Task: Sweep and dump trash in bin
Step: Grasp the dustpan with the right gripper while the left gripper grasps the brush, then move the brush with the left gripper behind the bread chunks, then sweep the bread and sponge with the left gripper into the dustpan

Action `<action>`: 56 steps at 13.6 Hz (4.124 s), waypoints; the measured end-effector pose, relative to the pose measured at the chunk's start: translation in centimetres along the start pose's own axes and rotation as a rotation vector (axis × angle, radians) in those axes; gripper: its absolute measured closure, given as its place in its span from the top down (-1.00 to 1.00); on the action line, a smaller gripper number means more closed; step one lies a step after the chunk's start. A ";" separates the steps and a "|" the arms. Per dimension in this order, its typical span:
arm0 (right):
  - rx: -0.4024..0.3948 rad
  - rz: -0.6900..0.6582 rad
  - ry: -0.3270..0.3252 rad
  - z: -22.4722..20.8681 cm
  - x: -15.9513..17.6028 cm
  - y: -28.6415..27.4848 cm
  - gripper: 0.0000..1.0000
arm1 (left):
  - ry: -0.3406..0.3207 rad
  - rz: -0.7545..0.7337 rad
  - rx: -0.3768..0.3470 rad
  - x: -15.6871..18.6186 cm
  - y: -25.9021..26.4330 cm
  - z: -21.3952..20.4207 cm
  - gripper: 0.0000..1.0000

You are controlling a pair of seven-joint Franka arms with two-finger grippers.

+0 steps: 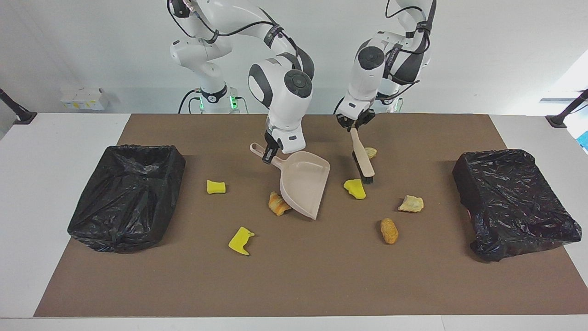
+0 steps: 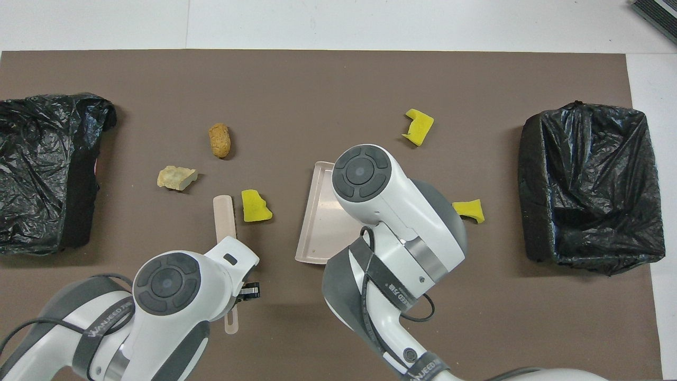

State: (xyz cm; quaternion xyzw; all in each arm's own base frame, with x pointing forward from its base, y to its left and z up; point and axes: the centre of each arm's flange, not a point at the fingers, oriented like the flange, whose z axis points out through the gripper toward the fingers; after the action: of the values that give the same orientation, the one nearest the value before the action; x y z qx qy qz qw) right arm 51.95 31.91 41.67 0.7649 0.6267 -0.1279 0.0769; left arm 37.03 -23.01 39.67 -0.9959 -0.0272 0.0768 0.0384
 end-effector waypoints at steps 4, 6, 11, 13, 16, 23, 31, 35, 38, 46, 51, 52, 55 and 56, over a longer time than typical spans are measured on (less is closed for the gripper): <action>-0.063 -0.181 0.035 2.3 0.7 0.0 -0.37 | 0.001 0.069 0.025 4.1 -4.3 -0.8 -0.46; -0.075 -0.206 0.037 3.4 0.7 0.1 -0.37 | 0.013 0.109 0.045 7.0 -7.4 -1.2 -0.46; -0.080 -0.208 0.040 3.4 0.7 0.1 -0.37 | 0.047 0.213 0.083 13.9 -14.0 -2.8 -0.46; -0.080 -0.208 0.040 3.4 0.7 0.1 -0.37 | 0.045 0.227 0.077 15.5 -16.7 -2.0 -0.46; -0.080 -0.208 0.040 3.4 0.7 0.1 -0.37 | 0.049 0.223 0.090 17.2 -19.2 -0.2 -0.46; -0.079 -0.208 0.040 3.5 0.7 0.1 -0.37 | 0.054 0.291 0.128 20.8 -18.3 2.8 -0.46; -0.085 -0.215 0.037 3.4 0.7 0.1 -0.37 | 0.048 0.476 0.141 20.0 -13.3 2.9 -0.46; -0.086 -0.217 0.037 3.4 0.8 0.0 -0.37 | 0.016 0.693 0.155 19.1 -10.8 2.9 -0.46; -0.086 -0.217 0.037 3.4 0.8 0.0 -0.37 | -0.039 0.767 0.166 17.7 -8.7 3.1 -0.46; -0.086 -0.218 0.036 3.4 0.8 0.0 -0.37 | -0.116 0.887 0.138 11.5 -1.0 3.1 -0.46; -0.084 -0.219 0.035 3.5 0.8 -0.1 -0.37 | -0.140 0.745 0.002 9.0 1.9 3.2 -0.46; -0.084 -0.219 0.035 3.5 0.8 -0.1 -0.37 | -0.145 0.708 -0.011 8.3 3.0 3.1 -0.46; -0.085 -0.219 0.035 3.4 0.8 -0.1 -0.37 | -0.157 0.625 -0.067 6.9 5.0 1.8 -0.46; -0.085 -0.219 0.036 3.4 0.8 -0.1 -0.37 | -0.160 0.600 -0.089 7.0 5.1 1.2 -0.46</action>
State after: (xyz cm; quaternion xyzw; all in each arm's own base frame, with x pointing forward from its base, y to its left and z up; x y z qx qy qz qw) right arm 51.66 31.72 38.18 0.6901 0.7126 -0.0952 0.0836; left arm 43.95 -27.61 37.00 -0.9510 0.2616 0.1616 -0.0317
